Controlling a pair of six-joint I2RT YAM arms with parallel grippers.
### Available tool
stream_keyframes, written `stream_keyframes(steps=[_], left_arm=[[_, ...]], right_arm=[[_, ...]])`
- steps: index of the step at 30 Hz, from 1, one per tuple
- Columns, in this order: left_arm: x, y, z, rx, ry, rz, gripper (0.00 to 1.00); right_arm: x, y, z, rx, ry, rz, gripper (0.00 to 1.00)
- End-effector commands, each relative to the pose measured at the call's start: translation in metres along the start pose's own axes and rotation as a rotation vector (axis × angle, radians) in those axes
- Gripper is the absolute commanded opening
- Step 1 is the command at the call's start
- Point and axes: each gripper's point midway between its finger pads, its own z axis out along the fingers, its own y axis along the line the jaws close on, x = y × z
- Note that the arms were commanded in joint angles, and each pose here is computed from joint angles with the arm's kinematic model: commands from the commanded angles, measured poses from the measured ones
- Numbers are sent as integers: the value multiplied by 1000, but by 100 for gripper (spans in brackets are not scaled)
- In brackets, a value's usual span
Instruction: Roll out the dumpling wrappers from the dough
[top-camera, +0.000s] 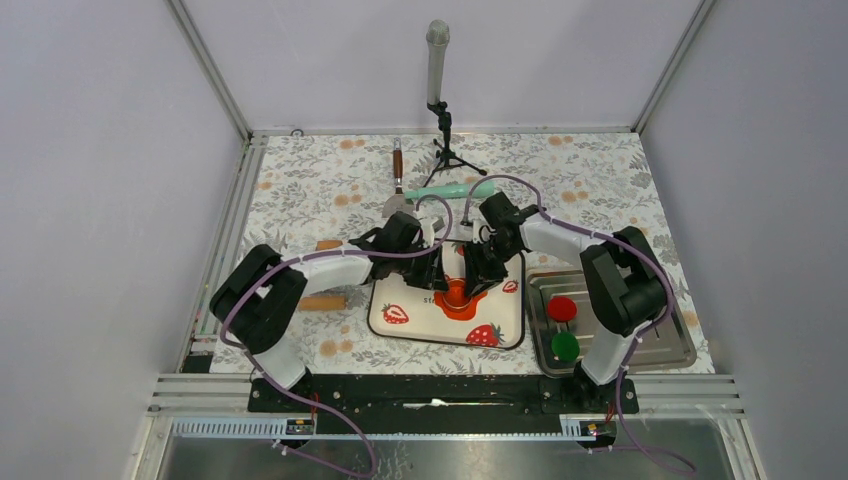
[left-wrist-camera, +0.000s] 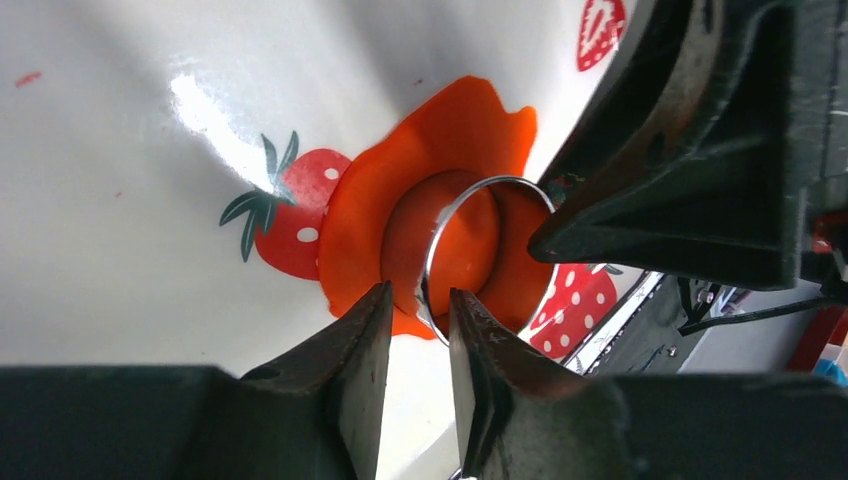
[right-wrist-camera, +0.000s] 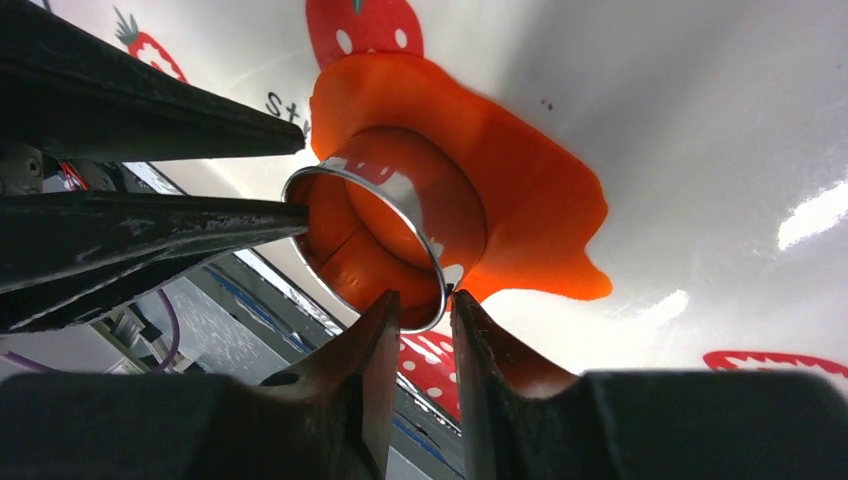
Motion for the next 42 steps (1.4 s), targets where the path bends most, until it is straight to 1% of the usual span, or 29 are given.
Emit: stream_keyframes(steps=[1, 2, 4, 5, 6, 13, 18, 23, 30, 32, 35, 37, 42], left_arm=[[0, 4, 9, 4, 11, -7, 27], [4, 8, 12, -3, 21, -10, 21], [10, 13, 14, -16, 37, -14, 4], [13, 16, 16, -24, 44, -21, 0], [17, 20, 18, -33, 50, -28, 0], [37, 42, 28, -87, 87, -60, 0], [44, 53, 30, -120, 79, -61, 0], [45, 56, 29, -135, 85, -47, 0], [54, 66, 26, -164, 96, -25, 0], [51, 62, 25, -151, 87, -12, 0], [35, 49, 20, -117, 57, 35, 0], [22, 34, 18, -56, 38, 71, 0], [4, 5, 8, 26, 65, 107, 0]], right_arm=[[1, -2, 8, -9, 20, 17, 29], [2, -3, 10, -8, 27, 19, 22], [5, -7, 14, -6, 42, 27, 9], [6, -9, 17, -3, 47, 32, 2], [7, -11, 19, -1, 50, 35, 0], [24, -31, 35, 40, 81, 82, 0], [34, -46, 44, 76, 115, 125, 0], [36, -61, 53, 98, 146, 167, 0], [40, -70, 55, 121, 156, 154, 0], [36, -66, 51, 109, 140, 142, 0], [22, -56, 41, 92, 95, 111, 0], [16, -46, 35, 60, 85, 95, 0], [3, -22, 16, -9, 61, 55, 0]])
